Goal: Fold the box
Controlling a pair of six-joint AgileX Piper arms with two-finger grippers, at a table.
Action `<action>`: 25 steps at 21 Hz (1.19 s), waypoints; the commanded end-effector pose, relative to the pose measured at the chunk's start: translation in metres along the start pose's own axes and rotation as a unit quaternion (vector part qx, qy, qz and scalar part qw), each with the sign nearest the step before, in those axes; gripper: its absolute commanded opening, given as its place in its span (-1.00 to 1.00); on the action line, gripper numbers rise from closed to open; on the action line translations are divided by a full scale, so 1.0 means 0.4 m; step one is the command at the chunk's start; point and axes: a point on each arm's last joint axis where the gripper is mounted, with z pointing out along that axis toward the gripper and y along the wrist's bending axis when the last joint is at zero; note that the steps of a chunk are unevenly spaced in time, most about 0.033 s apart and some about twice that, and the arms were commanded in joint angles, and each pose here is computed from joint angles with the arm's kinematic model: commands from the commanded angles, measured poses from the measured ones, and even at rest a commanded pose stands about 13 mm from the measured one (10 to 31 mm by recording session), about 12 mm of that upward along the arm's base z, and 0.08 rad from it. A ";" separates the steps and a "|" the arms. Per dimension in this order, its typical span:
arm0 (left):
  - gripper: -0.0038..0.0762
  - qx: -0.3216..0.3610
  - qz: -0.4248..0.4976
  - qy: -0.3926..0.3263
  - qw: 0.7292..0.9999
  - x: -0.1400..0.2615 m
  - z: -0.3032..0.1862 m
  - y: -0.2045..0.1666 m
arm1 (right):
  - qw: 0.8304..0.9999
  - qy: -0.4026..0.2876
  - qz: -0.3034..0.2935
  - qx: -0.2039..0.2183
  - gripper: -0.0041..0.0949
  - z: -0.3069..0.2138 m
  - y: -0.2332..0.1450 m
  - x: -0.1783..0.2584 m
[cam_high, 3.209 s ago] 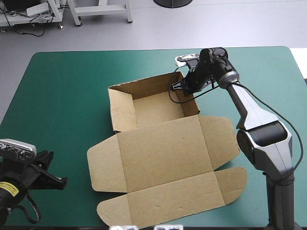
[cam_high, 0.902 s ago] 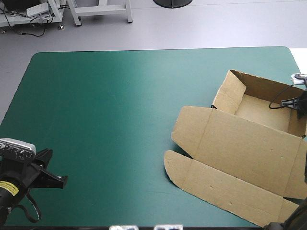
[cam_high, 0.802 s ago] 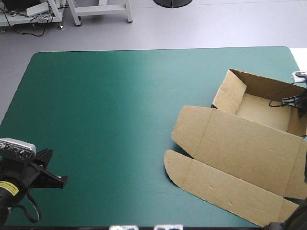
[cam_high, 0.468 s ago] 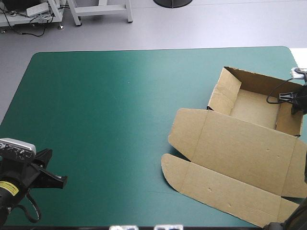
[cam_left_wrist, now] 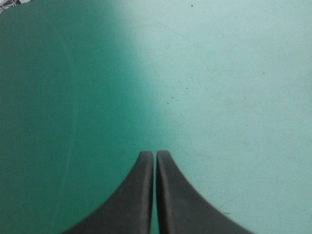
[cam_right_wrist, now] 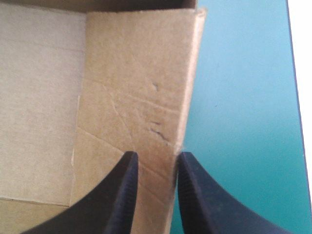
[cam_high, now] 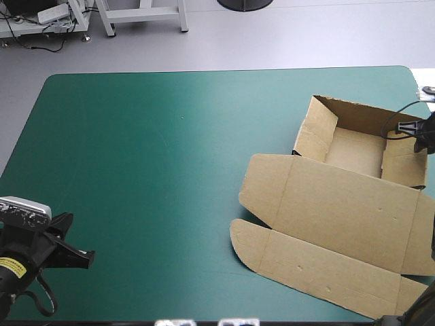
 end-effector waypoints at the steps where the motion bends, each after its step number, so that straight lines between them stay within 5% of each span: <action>1: -0.92 -0.006 0.002 -0.036 0.999 -0.026 -0.008 0.005 | 0.998 -0.067 0.002 0.014 -0.37 -0.129 -0.005 -0.007; 7: -0.92 -0.010 0.004 -0.039 0.999 -0.028 -0.008 0.006 | 0.989 -0.144 -0.001 0.029 -0.38 -0.283 0.006 0.025; 11: -0.92 -0.013 0.005 -0.067 0.998 -0.041 -0.009 0.007 | 0.975 -0.223 -0.002 0.019 -0.57 -0.440 0.036 0.102; 18: -0.92 -0.013 0.004 -0.074 0.997 -0.044 -0.009 0.007 | 0.923 -0.383 -0.030 0.010 -0.83 -0.724 0.109 0.343; 25: -0.92 -0.013 0.004 -0.078 0.997 -0.046 -0.010 0.008 | 0.910 -0.412 -0.040 0.021 -0.83 -0.741 0.144 0.538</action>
